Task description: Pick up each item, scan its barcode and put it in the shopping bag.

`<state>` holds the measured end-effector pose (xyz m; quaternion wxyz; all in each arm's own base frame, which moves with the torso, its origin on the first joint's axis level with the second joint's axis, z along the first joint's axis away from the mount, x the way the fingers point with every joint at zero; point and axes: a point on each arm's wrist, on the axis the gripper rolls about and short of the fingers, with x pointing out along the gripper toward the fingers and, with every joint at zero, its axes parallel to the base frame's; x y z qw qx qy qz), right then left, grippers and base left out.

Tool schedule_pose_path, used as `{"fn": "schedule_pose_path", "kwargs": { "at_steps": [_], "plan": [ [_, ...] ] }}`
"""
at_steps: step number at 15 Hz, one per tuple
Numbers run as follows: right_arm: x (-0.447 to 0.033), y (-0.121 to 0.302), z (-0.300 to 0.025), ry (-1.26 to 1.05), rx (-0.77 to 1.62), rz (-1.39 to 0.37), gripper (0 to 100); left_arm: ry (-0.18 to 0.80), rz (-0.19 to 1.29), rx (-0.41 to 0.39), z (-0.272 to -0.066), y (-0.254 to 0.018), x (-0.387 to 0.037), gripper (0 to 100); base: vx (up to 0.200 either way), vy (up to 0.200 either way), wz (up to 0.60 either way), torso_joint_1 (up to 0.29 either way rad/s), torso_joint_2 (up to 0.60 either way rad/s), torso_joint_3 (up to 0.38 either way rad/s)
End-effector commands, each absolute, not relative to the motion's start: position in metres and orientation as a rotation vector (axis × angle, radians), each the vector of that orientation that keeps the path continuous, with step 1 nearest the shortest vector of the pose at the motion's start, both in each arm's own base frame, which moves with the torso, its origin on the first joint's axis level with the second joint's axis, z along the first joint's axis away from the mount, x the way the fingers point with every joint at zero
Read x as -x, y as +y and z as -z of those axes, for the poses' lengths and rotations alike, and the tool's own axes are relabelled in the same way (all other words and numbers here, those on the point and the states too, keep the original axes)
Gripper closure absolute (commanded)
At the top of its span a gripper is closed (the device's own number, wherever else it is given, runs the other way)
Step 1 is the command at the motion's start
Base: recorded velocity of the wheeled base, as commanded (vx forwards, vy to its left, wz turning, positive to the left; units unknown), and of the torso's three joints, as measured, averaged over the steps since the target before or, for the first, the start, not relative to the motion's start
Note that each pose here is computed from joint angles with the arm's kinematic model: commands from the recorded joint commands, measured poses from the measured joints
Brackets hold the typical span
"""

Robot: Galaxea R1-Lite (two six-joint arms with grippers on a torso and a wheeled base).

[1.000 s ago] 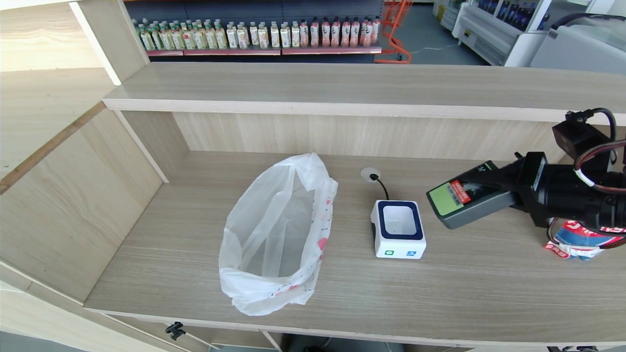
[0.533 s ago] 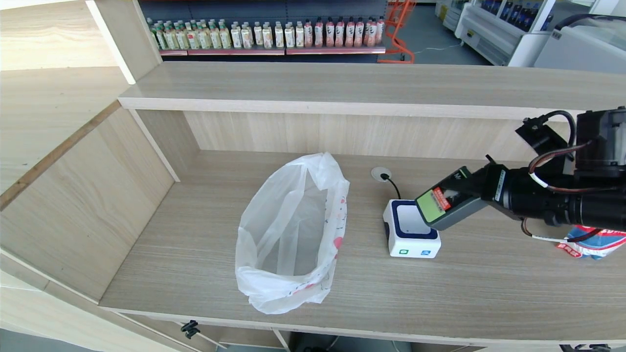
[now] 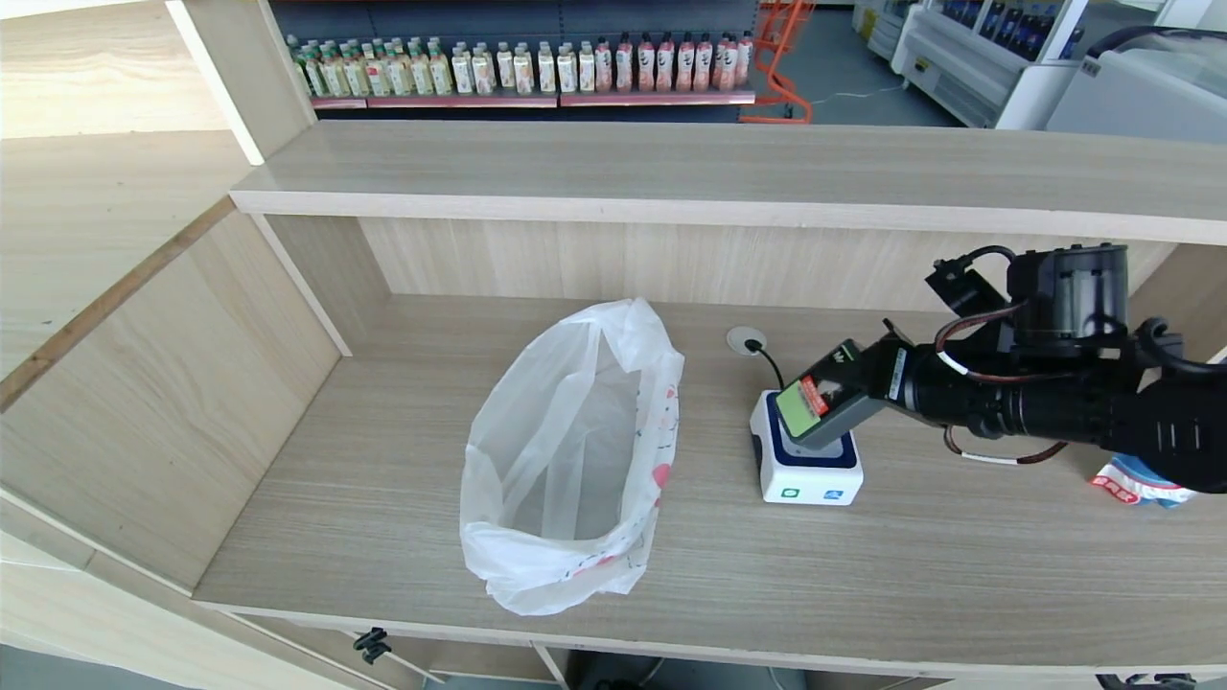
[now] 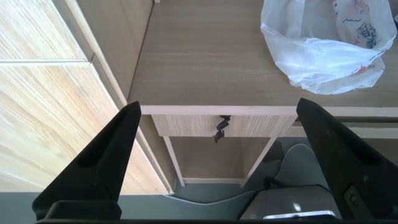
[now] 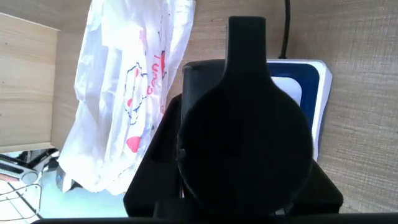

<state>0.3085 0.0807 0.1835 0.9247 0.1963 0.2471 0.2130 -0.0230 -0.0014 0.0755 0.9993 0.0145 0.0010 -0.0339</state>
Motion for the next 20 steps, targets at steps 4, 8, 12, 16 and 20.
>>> {"fn": "schedule_pose_path", "kwargs": {
  "at_steps": [4,8,12,16,20],
  "plan": [
    [-0.333,0.095,-0.147,0.553,-0.36,-0.46,100,0.004,0.068,-0.031,-0.075,-0.001,0.023,0,0.0,0.0,0.0,0.0,0.0,0.0],
    [-0.334,0.103,-0.149,0.54,-0.346,-0.485,100,0.004,0.068,-0.029,-0.075,-0.001,0.023,0,0.0,0.0,0.0,0.0,0.0,0.0],
    [-0.32,0.098,-0.18,0.463,-0.348,-0.502,100,0.004,0.068,-0.029,-0.075,-0.001,0.023,0,0.0,0.0,0.0,0.0,0.0,0.0],
    [-0.303,0.092,-0.204,0.434,-0.364,-0.503,100,0.004,0.068,-0.029,-0.075,-0.001,0.023,0,0.0,0.0,0.0,0.0,0.0,0.0],
    [-0.242,0.075,-0.263,0.406,-0.479,-0.536,100,0.002,0.068,-0.031,-0.075,-0.001,0.023,0,0.0,0.0,0.0,0.0,0.0,0.0]
  ]
}}
